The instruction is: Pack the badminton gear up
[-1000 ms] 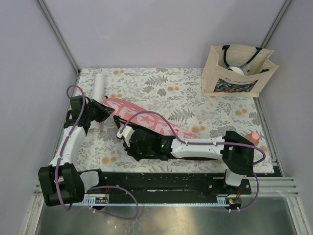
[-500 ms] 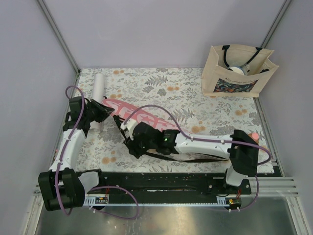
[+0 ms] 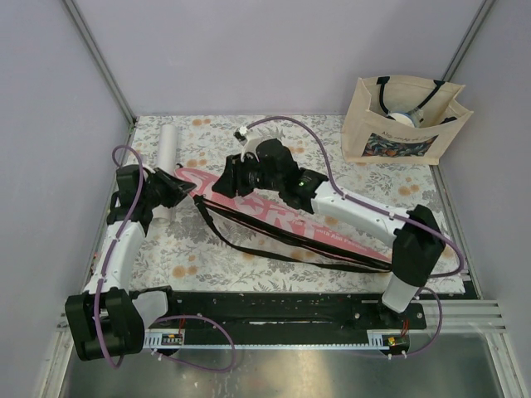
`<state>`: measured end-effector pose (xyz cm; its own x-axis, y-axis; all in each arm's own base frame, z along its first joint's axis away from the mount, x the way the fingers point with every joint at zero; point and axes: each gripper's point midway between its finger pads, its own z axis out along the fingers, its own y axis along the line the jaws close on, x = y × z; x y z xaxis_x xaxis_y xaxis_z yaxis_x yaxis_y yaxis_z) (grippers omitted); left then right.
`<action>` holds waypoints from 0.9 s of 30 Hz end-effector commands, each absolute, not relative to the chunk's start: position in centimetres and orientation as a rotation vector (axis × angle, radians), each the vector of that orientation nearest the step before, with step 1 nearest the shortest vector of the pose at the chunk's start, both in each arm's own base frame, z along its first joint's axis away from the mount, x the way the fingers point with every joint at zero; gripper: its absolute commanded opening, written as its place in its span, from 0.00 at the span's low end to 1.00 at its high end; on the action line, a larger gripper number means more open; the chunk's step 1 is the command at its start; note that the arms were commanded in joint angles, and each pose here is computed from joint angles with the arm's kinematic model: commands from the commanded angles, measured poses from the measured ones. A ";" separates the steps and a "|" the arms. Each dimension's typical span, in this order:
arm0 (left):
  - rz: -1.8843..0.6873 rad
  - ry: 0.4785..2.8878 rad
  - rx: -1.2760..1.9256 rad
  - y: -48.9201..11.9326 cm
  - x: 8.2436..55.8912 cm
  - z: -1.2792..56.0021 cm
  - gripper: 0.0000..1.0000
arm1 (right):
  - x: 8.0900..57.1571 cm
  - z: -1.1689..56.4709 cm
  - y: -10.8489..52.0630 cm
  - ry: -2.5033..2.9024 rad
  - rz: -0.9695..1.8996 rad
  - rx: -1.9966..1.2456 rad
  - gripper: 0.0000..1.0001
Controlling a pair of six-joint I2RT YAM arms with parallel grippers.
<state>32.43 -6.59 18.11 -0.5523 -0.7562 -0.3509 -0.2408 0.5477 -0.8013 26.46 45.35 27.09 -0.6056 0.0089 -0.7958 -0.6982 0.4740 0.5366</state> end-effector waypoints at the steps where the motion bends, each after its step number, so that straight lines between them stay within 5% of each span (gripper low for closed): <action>1: -1.002 1.993 -0.643 -7.6 32.5 21.0 0.00 | 27.7 28.9 47.5 1.926 1.400 -0.546 0.48; 27: -1.038 1.983 -0.636 -8.0 32.2 21.4 0.00 | 29.6 21.9 51.0 2.109 1.501 -0.492 0.48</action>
<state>31.74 -7.19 17.78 -0.5741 -0.7459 -0.3377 -0.2221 0.5389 -0.8126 28.91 50.13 20.30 -0.8197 -0.0316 -0.5719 -0.5416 0.3678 0.7559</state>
